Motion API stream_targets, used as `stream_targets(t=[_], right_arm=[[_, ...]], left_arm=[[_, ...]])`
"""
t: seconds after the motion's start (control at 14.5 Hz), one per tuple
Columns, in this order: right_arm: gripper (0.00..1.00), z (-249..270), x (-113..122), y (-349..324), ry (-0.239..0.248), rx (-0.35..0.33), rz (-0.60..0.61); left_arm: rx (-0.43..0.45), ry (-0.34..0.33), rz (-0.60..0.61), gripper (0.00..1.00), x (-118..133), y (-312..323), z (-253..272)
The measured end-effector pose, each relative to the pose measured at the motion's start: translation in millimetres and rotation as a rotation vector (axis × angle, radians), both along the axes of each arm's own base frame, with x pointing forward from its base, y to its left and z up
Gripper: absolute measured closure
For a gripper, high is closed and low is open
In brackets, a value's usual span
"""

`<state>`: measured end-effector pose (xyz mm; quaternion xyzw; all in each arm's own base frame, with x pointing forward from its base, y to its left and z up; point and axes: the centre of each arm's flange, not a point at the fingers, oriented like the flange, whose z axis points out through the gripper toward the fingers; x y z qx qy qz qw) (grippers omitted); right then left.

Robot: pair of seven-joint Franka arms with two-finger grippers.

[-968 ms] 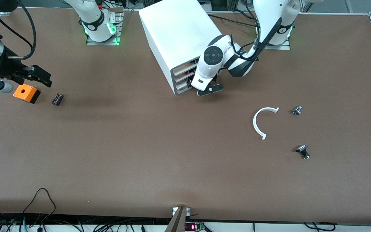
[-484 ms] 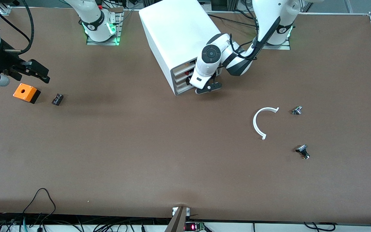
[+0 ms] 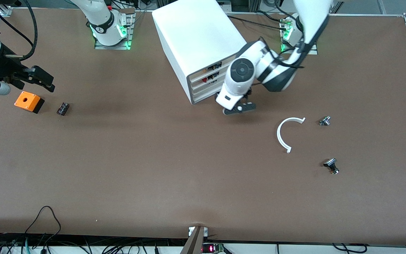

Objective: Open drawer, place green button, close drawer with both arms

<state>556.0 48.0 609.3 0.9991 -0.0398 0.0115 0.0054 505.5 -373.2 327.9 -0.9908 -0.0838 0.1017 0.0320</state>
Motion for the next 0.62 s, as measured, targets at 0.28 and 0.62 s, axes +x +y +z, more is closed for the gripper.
stream_targets(t=[0.28, 0.62], right_arm=[[0.00, -0.9, 0.7, -0.7, -0.002, 0.010, 0.030], [0.00, 0.7, 2.2, -6.0, -0.013, 0.010, 0.023]], left_arm=[[0.030, -0.006, -0.118, 0.00, 62.2, 70.7, 84.7], [-0.034, -0.077, -0.236, 0.00, 114.0, 178.8, 168.9]])
